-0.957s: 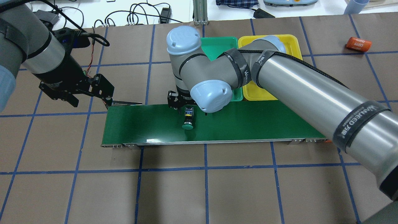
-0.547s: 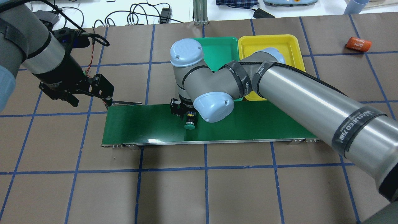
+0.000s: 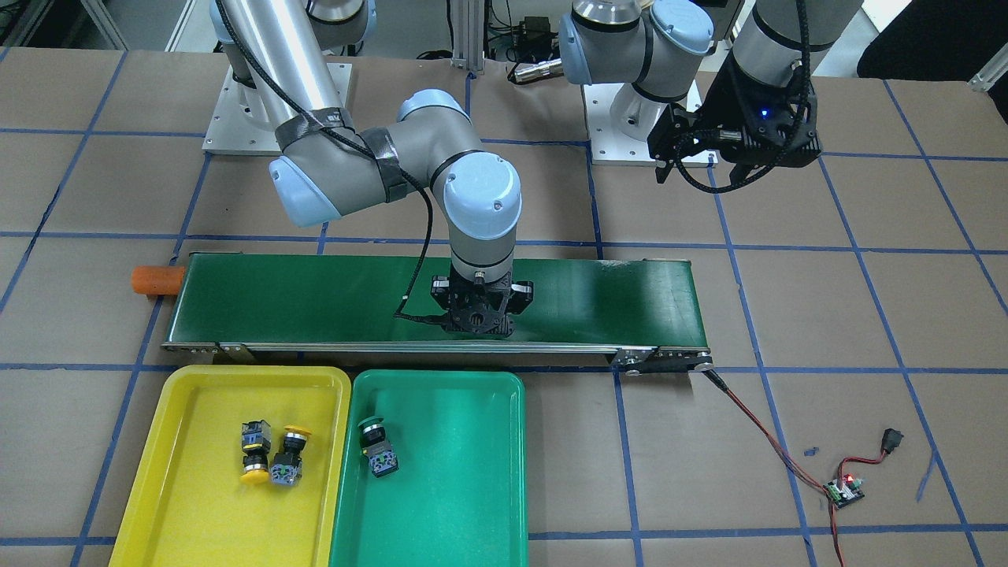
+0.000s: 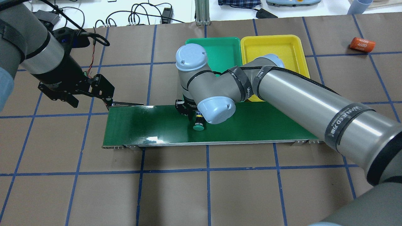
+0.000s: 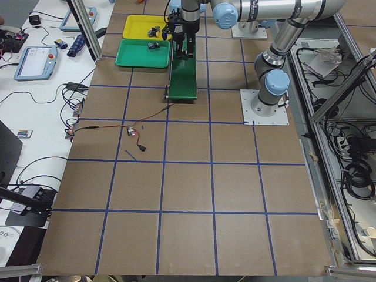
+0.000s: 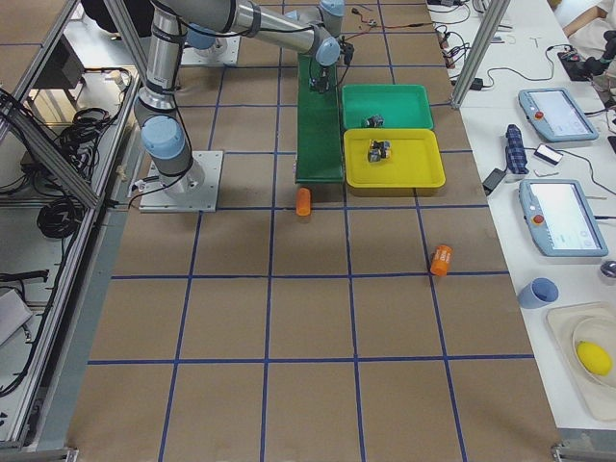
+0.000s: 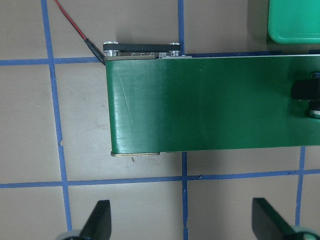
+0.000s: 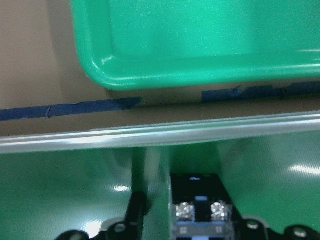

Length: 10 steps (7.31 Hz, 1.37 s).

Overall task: Sort buttons by color to trays
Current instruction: 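Grasp the last green-capped switch on the belt with the right gripper, then carry the green switch into the green tray and release it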

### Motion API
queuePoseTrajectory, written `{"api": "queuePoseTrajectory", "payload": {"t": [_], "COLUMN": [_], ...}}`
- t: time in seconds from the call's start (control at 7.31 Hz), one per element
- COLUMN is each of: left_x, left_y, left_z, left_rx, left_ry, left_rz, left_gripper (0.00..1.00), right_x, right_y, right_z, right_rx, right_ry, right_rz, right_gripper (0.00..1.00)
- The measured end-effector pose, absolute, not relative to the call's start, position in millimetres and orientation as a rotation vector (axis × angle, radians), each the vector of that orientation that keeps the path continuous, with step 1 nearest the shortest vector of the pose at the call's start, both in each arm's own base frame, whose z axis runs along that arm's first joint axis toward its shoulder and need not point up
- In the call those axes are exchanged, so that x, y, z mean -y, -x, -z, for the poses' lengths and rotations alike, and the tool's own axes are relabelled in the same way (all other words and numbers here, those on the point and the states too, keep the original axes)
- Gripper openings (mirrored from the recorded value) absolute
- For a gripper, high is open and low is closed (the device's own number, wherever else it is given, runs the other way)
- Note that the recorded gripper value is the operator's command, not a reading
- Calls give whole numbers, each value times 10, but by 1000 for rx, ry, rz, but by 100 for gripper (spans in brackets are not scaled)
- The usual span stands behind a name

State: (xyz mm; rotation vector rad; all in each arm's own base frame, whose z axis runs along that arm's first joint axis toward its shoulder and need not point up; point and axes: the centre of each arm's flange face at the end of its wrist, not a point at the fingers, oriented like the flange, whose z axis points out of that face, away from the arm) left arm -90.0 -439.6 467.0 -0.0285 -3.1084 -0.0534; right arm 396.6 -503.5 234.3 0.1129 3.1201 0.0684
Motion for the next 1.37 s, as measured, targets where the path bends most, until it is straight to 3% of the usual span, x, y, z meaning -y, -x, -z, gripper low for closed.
{"api": "queuePoseTrajectory", "payload": {"t": [0.68,1.37], "left_x": [4395,4396], "left_y": [900,900], "left_z": [-4671,-4670], "left_rx": [3109,3109], "left_ry": [29,28], "left_rz": [53,53], "left_gripper": [100,100], "right_x": [5365,6442], "right_y": [-3772,-2906], "right_z": [-2849,-2985], "right_rx": [-3080,-3068], "right_ry": [-147,11], "right_rz": [64,187], "right_gripper": [0,0]}}
